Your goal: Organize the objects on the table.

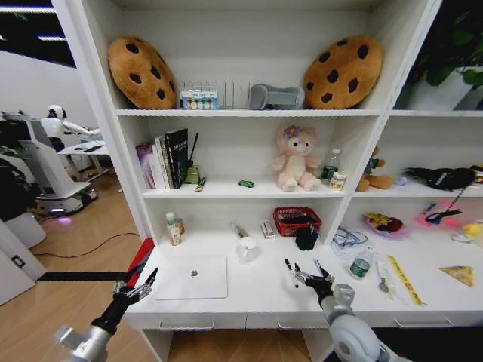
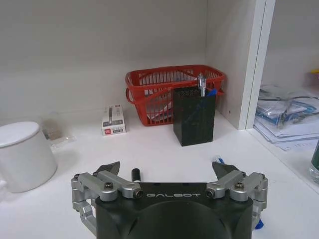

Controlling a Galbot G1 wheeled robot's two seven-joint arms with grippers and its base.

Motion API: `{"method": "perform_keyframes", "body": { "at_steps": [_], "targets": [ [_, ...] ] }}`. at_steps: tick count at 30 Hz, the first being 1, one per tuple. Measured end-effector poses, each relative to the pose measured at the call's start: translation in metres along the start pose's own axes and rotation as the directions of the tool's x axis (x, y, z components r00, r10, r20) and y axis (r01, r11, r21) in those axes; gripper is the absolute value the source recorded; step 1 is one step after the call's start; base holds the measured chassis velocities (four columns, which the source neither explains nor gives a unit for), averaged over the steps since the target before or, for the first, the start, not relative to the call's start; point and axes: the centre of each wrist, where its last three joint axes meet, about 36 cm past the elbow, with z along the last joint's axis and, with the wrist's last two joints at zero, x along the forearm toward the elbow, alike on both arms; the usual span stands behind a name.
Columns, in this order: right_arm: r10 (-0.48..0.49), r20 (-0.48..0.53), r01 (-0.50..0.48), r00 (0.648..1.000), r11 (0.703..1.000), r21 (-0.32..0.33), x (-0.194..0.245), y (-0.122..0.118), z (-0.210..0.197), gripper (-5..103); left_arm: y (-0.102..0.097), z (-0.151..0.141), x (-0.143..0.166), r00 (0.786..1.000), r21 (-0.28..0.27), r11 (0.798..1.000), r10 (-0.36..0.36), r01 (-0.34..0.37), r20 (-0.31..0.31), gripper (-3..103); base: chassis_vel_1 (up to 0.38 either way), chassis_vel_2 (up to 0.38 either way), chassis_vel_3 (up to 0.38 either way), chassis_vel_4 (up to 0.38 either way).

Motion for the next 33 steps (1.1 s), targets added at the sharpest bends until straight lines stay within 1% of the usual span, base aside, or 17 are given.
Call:
{"method": "perform_keyframes", "body": {
  "at_steps": [1, 2, 5, 6, 7, 9, 12, 14, 18, 20, 21, 24, 25, 28, 29, 33],
  "targets": [
    [0.005, -0.016, -0.005, 1.0, 1.0, 0.017, -0.006, -0.002, -0.006, 100, 0.0, 0.0, 0.0, 1.0, 0.0, 1.0, -0.001, 0.001, 0.001, 100, 0.0, 0.0, 0.0, 0.0],
    [0.005, -0.016, -0.005, 1.0, 1.0, 0.017, -0.006, -0.002, -0.006, 100, 0.0, 0.0, 0.0, 1.0, 0.0, 1.0, -0.001, 0.001, 0.001, 100, 0.0, 0.0, 0.0, 0.0],
    [0.001, -0.045, 0.001, 0.999, 0.999, 0.042, -0.017, -0.005, -0.026, 100, 0.0, 0.0, 0.001, 1.0, 0.001, 1.0, -0.003, 0.003, 0.002, 100, 0.0, 0.0, 0.0, 0.0],
    [-0.004, -0.061, 0.007, 0.998, 0.999, 0.052, -0.023, -0.007, -0.039, 100, 0.0, 0.001, 0.001, 1.0, 0.001, 1.0, -0.005, 0.005, 0.004, 100, 0.0, 0.0, 0.0, 0.0],
    [-0.004, -0.061, 0.007, 0.998, 0.999, 0.052, -0.023, -0.007, -0.039, 100, 0.0, 0.001, 0.001, 1.0, 0.001, 1.0, -0.005, 0.005, 0.004, 100, 0.0, 0.0, 0.0, 0.0],
    [-0.009, -0.08, 0.014, 0.997, 0.998, 0.066, -0.031, -0.014, -0.056, 100, -0.001, 0.002, -0.003, 1.0, 0.003, 1.0, -0.001, 0.001, 0.006, 100, 0.0, 0.0, 0.0, 0.0],
    [-0.013, -0.1, 0.019, 0.995, 0.998, 0.061, -0.034, -0.018, -0.068, 100, -0.002, 0.004, -0.006, 1.0, 0.005, 1.0, 0.004, -0.004, 0.005, 100, 0.0, 0.0, 0.0, 0.0],
    [-0.028, -0.146, 0.033, 0.989, 0.999, 0.033, -0.036, -0.018, -0.08, 100, -0.001, 0.005, -0.005, 1.0, 0.006, 1.0, 0.002, -0.002, 0.0, 100, 0.0, 0.0, 0.0, 0.0],
    [-0.038, -0.178, 0.044, 0.983, 0.999, 0.026, -0.036, -0.017, -0.086, 100, -0.001, 0.006, -0.004, 1.0, 0.006, 1.0, 0.0, 0.0, -0.004, 100, 0.0, 0.0, 0.0, 0.0],
    [-0.034, -0.238, 0.039, 0.971, 0.999, 0.013, -0.039, -0.015, -0.092, 100, -0.001, 0.006, -0.004, 1.0, 0.004, 1.0, 0.0, 0.0, -0.003, 100, 0.0, 0.0, 0.0, 0.0],
    [-0.034, -0.238, 0.039, 0.971, 0.999, 0.013, -0.039, -0.015, -0.092, 100, -0.001, 0.006, -0.004, 1.0, 0.004, 1.0, 0.0, 0.0, -0.003, 100, 0.0, 0.0, 0.0, 0.0],
    [-0.02, -0.293, 0.029, 0.956, 0.999, 0.026, -0.045, -0.016, -0.094, 100, -0.003, 0.007, -0.007, 1.0, 0.008, 1.0, 0.006, -0.006, -0.004, 100, 0.0, 0.0, 0.0, 0.0],
    [-0.02, -0.293, 0.029, 0.956, 0.999, 0.026, -0.045, -0.016, -0.094, 100, -0.003, 0.007, -0.007, 1.0, 0.008, 1.0, 0.006, -0.006, -0.004, 100, 0.0, 0.0, 0.0, 0.0],
    [-0.014, -0.356, 0.024, 0.934, 0.999, 0.023, -0.052, -0.015, -0.098, 100, -0.003, 0.01, -0.011, 1.0, 0.011, 1.0, 0.014, -0.014, -0.007, 100, 0.0, 0.0, 0.0, 0.0],
    [-0.014, -0.356, 0.024, 0.934, 0.999, 0.023, -0.052, -0.015, -0.098, 100, -0.003, 0.01, -0.011, 1.0, 0.011, 1.0, 0.014, -0.014, -0.007, 100, 0.0, 0.0, 0.0, 0.0],
    [0.008, -0.415, 0.004, 0.91, 1.0, 0.027, -0.066, -0.009, -0.101, 100, -0.004, 0.011, -0.013, 1.0, 0.012, 1.0, 0.02, -0.02, -0.009, 100, 0.0, 0.0, 0.0, 0.0]
  ]
}}
